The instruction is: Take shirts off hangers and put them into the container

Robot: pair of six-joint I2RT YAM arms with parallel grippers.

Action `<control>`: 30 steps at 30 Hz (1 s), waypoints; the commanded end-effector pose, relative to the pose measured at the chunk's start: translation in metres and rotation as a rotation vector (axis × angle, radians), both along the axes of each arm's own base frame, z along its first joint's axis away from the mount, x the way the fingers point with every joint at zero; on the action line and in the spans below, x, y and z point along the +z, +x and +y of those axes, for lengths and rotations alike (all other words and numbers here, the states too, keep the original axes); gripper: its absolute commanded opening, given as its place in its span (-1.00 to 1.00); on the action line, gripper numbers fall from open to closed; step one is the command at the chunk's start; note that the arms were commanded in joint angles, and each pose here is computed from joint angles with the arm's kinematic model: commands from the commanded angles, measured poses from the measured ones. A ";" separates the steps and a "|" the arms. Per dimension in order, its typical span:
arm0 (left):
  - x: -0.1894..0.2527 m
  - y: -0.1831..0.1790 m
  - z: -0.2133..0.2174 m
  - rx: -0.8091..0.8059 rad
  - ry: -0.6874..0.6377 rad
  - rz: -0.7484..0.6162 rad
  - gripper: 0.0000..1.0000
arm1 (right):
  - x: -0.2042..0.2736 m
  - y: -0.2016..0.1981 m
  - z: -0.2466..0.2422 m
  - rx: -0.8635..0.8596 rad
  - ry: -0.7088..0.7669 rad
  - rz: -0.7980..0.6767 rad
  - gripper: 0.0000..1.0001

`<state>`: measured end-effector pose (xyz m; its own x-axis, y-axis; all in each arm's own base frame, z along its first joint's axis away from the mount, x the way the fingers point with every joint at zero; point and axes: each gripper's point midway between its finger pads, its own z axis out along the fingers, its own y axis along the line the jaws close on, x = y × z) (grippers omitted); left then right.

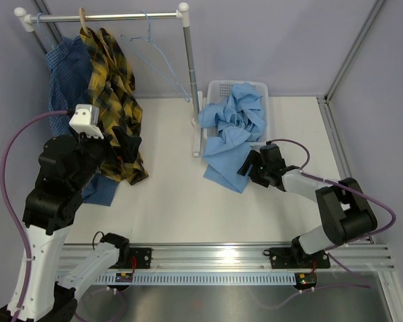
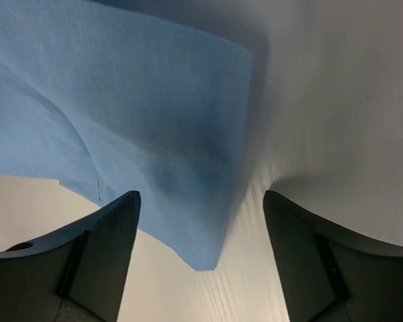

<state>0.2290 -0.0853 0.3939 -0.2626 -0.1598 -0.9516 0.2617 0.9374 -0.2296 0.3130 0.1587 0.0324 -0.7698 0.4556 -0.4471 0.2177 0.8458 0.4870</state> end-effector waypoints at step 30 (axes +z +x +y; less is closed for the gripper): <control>0.000 0.007 0.002 0.012 0.020 -0.007 0.98 | 0.275 0.096 0.019 0.125 -0.102 -0.416 -1.00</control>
<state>0.2337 -0.0866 0.3900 -0.2774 -0.1540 -0.9483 0.2580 0.9389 -0.2280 0.3936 0.1856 0.3375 -0.5054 0.3653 -0.7817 -0.1714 0.8454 0.5059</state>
